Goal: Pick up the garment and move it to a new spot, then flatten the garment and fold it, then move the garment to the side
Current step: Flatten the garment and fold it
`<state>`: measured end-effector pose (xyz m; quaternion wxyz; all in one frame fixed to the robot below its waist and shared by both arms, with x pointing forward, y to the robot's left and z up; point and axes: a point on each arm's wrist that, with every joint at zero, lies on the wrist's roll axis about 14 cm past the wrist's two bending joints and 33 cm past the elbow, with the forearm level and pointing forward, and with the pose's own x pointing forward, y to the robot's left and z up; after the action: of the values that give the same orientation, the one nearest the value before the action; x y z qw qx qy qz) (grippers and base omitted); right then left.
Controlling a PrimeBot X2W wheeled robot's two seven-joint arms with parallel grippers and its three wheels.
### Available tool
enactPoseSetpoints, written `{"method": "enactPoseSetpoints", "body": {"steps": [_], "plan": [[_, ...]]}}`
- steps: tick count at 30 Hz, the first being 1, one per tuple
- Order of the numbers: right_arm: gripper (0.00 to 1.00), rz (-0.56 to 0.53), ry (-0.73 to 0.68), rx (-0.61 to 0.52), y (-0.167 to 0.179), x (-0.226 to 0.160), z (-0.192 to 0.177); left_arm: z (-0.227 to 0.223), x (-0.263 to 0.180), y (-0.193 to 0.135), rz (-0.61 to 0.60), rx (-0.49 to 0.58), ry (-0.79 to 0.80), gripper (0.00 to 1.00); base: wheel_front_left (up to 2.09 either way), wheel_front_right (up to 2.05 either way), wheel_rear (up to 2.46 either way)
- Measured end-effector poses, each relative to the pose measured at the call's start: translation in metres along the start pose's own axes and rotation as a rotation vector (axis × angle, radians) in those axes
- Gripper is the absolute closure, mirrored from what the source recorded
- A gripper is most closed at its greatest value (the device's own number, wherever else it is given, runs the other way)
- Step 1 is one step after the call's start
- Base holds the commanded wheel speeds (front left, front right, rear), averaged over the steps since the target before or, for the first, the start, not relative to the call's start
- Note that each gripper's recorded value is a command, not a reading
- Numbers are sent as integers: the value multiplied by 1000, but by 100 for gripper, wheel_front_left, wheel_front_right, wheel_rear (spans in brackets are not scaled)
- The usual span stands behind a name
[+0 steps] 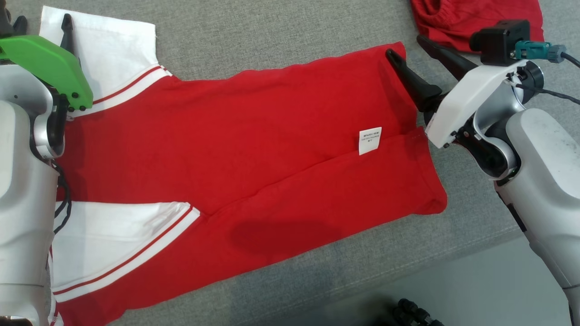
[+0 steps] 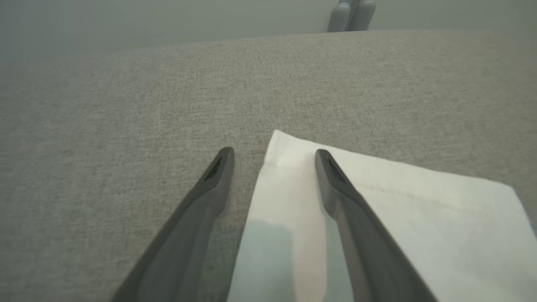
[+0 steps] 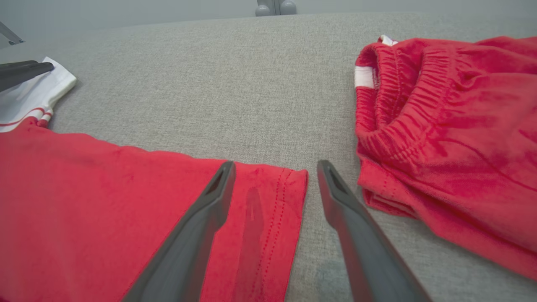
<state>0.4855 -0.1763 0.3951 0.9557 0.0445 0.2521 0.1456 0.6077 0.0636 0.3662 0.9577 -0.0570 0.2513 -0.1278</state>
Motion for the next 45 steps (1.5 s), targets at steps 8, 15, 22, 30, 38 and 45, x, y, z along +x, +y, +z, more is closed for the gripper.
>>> {"method": "enactPoseSetpoints", "body": {"steps": [8,15,22,30,38,45], "plan": [[0,-9,-19,-3,-4,0,4,-4,3,-6,-11,17,25,100,0,0,0],[0,-23,-19,-4,-9,0,2,1,-4,-17,-50,36,5,100,0,0,0],[0,-20,7,3,-7,4,-4,28,-19,-27,-92,2,-99,100,0,0,0],[0,-28,77,67,-8,10,-22,48,-39,-16,-87,-5,-167,100,0,0,0],[52,-13,120,88,-1,20,-30,55,-51,7,-40,-25,-184,100,0,0,0],[100,1,129,58,4,26,-29,57,-53,14,-33,-66,-200,100,0,0,0]]}}
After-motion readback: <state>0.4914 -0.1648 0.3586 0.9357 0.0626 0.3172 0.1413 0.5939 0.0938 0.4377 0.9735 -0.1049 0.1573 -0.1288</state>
